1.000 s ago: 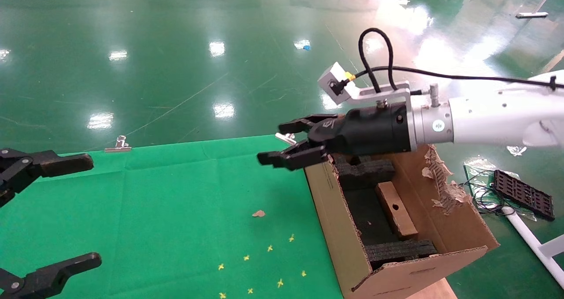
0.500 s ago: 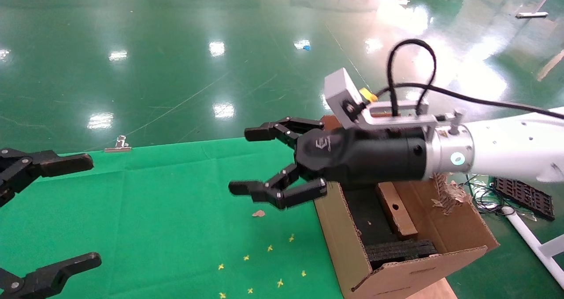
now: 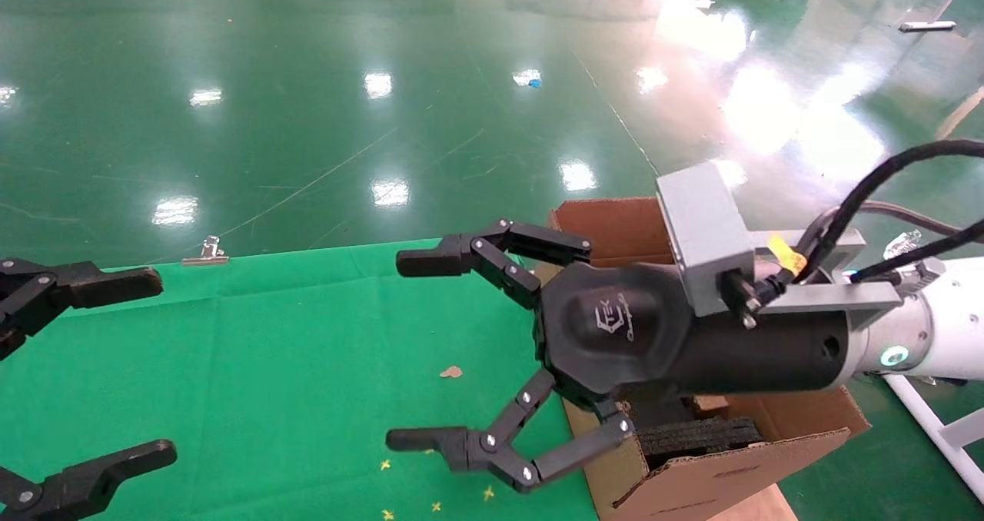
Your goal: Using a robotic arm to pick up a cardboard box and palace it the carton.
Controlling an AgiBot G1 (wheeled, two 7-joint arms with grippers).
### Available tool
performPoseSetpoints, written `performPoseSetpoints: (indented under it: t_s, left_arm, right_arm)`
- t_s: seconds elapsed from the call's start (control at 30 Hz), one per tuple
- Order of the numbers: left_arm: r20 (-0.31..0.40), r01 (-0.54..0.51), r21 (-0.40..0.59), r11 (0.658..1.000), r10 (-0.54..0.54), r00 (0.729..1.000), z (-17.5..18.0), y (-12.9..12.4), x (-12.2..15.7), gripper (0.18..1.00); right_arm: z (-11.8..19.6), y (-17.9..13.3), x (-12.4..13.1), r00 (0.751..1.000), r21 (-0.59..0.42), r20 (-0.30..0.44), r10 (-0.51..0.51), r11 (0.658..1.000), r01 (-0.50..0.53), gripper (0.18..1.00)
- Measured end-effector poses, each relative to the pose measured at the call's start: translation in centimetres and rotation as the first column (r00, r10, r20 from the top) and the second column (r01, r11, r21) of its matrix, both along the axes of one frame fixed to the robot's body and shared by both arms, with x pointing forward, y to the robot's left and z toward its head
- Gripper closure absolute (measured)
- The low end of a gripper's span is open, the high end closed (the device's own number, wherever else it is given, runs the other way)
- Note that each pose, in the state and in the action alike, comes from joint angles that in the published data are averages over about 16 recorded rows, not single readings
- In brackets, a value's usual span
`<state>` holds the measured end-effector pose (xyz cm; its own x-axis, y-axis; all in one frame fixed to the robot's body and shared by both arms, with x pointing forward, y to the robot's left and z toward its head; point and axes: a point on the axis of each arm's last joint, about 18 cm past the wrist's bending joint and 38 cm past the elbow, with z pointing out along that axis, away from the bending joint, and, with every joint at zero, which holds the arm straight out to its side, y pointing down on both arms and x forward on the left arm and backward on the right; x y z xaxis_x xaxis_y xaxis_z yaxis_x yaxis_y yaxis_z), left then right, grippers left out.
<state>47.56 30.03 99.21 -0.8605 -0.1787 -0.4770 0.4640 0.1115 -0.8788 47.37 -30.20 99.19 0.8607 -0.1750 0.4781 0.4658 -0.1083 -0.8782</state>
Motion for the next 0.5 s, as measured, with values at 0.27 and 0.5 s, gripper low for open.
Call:
performPoseSetpoints:
  t_s: [0.27,0.5]
  left_arm:
    - [0.0,0.0,0.0,1.0,0.0,1.0,0.0,0.0,0.0,0.184]
    - [0.0,0.0,0.0,1.0,0.0,1.0,0.0,0.0,0.0,0.184]
  right_arm:
    - [-0.04,0.03,-0.64,1.0,0.002,0.018,0.014,1.0,-0.014,0.178]
    - [-0.01,0.0,-0.28,1.0,0.001,0.009,0.006,1.0,-0.006,0.178]
